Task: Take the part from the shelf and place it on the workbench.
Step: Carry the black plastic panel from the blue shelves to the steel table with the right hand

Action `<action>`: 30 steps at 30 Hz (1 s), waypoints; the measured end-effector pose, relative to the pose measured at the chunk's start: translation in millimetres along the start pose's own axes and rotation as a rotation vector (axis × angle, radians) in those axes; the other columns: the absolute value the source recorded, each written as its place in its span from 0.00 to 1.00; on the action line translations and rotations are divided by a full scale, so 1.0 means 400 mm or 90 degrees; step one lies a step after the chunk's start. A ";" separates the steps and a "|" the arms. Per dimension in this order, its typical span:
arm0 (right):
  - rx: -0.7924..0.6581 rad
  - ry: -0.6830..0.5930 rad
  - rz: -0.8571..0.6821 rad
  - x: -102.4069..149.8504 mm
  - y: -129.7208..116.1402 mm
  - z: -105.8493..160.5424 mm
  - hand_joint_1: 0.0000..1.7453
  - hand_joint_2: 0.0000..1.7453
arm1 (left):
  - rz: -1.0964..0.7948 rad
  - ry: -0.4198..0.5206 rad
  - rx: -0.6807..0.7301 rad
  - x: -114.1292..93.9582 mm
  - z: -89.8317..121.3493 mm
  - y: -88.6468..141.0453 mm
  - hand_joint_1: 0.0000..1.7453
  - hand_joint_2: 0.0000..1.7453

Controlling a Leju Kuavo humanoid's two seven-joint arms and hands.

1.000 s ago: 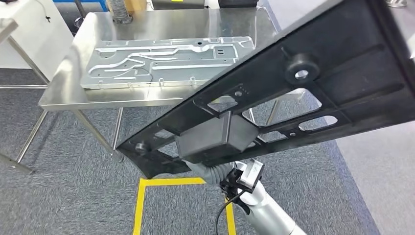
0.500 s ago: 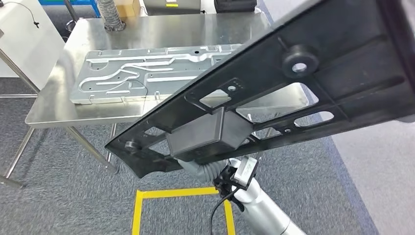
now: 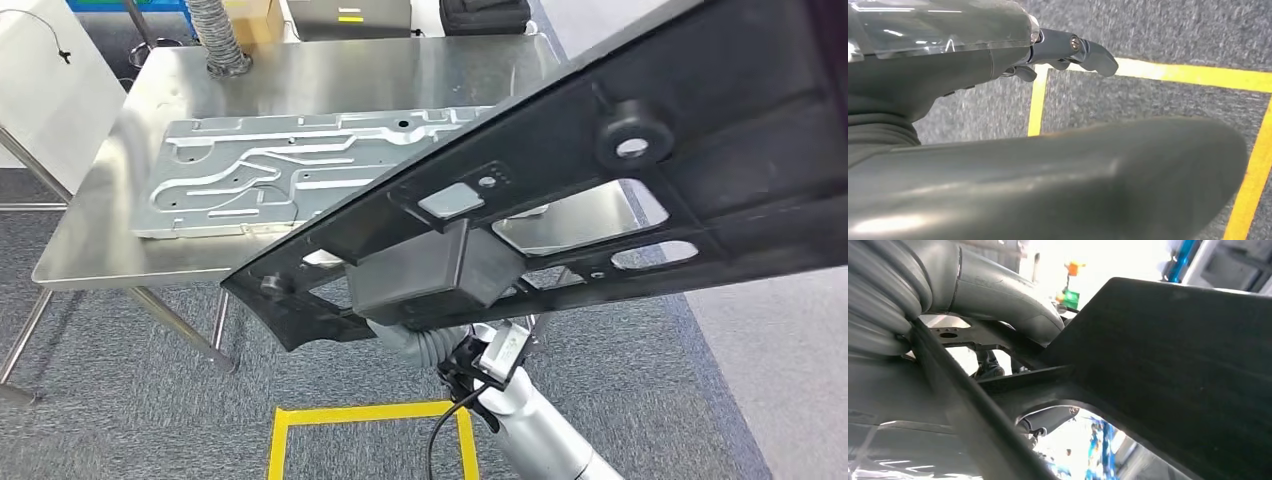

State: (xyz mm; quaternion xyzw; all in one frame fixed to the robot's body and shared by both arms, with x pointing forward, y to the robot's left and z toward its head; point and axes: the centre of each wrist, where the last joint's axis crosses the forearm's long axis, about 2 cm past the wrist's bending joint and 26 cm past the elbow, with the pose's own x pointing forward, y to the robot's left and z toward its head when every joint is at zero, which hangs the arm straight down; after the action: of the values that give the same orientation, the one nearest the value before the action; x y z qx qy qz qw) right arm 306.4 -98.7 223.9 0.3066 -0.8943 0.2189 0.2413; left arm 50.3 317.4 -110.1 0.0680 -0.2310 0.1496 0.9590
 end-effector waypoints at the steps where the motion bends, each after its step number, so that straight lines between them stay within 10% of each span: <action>1: 0.000 -0.004 0.002 0.003 -0.002 -0.003 1.00 1.00 | 0.000 -0.001 0.000 0.002 -0.001 0.000 0.00 0.00; 17: -0.043 0.010 0.071 0.002 -0.039 -0.002 1.00 1.00 | 0.008 -0.004 0.008 -0.005 0.001 0.007 0.00 0.00; 30: -0.211 0.244 0.699 -0.020 -0.347 0.000 1.00 1.00 | 0.012 -0.014 0.010 -0.004 0.001 0.008 0.00 0.00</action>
State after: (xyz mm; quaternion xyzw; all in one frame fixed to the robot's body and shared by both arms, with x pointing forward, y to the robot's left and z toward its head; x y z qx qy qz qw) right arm 402.7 -194.8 253.2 -0.2863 -0.8848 0.2205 0.2941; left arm 47.6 319.8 -110.3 0.0751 -0.2409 0.1597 0.9544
